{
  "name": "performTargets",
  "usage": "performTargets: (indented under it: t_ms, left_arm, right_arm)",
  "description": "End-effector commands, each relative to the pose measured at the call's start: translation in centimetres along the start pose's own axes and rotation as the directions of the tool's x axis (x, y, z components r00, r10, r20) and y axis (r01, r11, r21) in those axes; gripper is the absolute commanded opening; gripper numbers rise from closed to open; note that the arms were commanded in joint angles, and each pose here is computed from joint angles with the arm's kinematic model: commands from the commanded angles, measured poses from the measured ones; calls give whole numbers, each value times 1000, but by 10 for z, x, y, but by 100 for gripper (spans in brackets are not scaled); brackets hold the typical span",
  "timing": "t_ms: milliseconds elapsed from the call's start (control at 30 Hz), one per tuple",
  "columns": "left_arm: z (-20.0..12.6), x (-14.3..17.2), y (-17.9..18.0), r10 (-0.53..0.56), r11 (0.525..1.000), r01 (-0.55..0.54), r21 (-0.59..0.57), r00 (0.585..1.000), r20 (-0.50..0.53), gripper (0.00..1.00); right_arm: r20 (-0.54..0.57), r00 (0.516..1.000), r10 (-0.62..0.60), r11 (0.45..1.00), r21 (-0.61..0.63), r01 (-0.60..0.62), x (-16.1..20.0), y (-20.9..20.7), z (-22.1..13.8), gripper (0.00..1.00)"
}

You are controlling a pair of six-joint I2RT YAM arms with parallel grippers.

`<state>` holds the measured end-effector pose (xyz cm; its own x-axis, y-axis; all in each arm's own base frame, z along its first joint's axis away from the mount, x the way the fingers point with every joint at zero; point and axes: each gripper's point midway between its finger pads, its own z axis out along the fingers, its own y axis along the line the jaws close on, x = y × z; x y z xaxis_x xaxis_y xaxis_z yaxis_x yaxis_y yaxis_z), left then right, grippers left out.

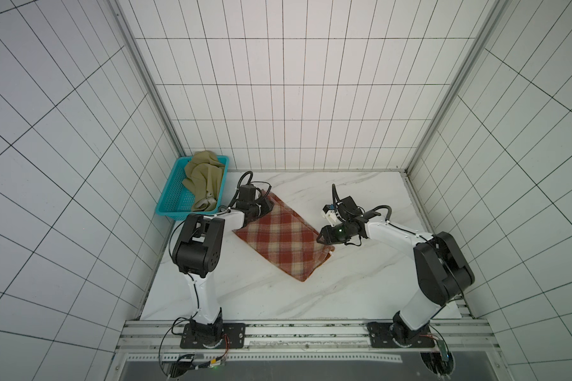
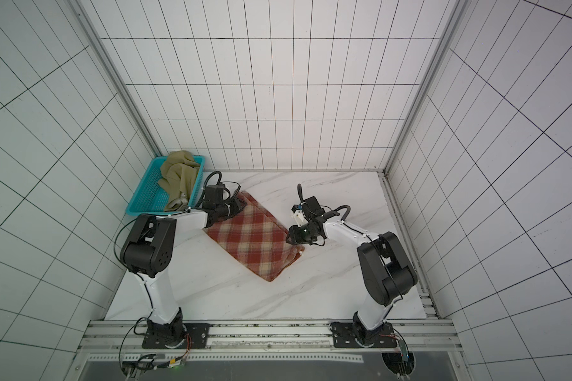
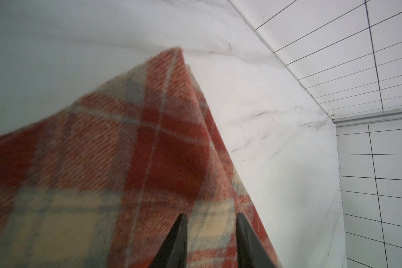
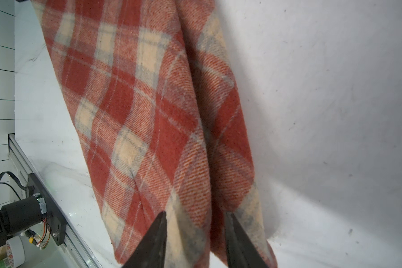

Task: Fold and stack skirts
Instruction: Smooth out the skirt at the center of the table.

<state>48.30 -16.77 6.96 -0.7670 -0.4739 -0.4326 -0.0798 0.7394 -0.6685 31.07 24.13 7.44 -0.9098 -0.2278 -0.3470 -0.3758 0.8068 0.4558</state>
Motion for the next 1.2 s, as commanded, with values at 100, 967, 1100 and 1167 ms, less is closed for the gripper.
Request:
performTargets:
  t_ms: [100, 967, 1100, 1167]
  left_arm:
    - [-7, 10, -10, 22, 1000, -22, 15, 1000, -15, 35]
    - [-16, -28, -18, 83, 996, -81, -31, 993, 82, 31]
    - [-9, -50, -18, 122, 991, -116, -63, 988, 95, 34]
    - [-3, -58, -15, 143, 987, -134, -92, 985, 94, 37]
  right_arm:
    - [1, 1000, -23, 999, 25, 23, -5, 1, 4, 33]
    - [59, 998, 14, 984, 178, -24, 4, -26, -11, 0]
    - [24, 999, 39, 978, 204, -43, 16, -38, -2, 0]
    - [19, 999, 42, 978, 204, -45, 19, -39, 1, 0]
